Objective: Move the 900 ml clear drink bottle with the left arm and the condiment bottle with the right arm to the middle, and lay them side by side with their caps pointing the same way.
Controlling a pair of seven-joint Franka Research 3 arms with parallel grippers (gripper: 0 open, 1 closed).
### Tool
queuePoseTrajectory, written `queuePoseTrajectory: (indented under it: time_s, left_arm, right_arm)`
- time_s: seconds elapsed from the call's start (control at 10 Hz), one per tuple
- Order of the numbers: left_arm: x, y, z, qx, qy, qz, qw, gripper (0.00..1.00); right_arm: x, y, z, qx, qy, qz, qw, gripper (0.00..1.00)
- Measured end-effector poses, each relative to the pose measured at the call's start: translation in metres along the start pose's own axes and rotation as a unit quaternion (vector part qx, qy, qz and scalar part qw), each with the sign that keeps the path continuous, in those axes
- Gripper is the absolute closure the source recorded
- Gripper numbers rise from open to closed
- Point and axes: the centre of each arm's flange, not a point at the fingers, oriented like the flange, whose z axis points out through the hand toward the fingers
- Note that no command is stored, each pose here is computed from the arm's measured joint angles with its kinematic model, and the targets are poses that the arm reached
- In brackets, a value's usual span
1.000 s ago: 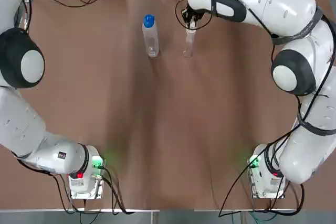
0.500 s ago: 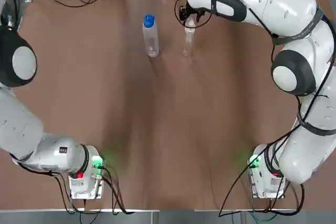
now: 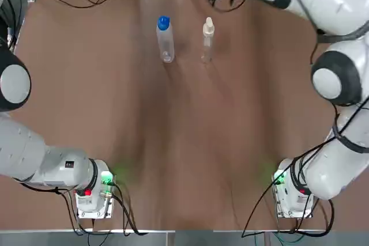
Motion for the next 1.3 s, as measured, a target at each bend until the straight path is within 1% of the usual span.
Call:
queuePoseTrajectory:
  time_s: [0.1,0.2,0.4,0.6,0.8,1.0,1.3]
  left_arm:
    - [0.0,-0.001,0.0,0.0,0.0,0.007,1.0,0.0]
    - [0.0,0.0,0.001,0.0,-0.001,0.011,1.0,0.0]
    - [0.0,0.0,0.003,0.0,-0.002,0.012,1.0,0.0]
    - [0.001,-0.001,0.003,0.0,0.0,0.012,1.0,0.0]
    - [0.001,-0.001,0.003,0.0,0.0,0.015,1.0,0.0]
    - [0.001,0.0,0.003,0.0,0.001,0.017,1.0,0.0]
    - [0.003,0.0,-0.004,-0.001,0.009,0.016,1.0,0.0]
  right_arm:
    - [0.0,0.056,-0.037,-0.004,0.007,0.025,1.0,0.01]
    - [-0.008,0.101,-0.064,-0.01,0.004,0.041,0.999,0.01]
    - [-0.025,0.177,-0.102,-0.022,-0.018,0.066,0.997,0.01]
    - [-0.041,0.231,-0.124,-0.027,-0.044,0.057,0.997,0.01]
    - [-0.052,0.273,-0.138,-0.027,-0.061,0.043,0.997,0.01]
    - [-0.057,0.297,-0.138,-0.023,-0.075,0.033,0.996,0.02]
    - [-0.063,0.295,-0.141,-0.023,-0.078,0.024,0.996,0.02]
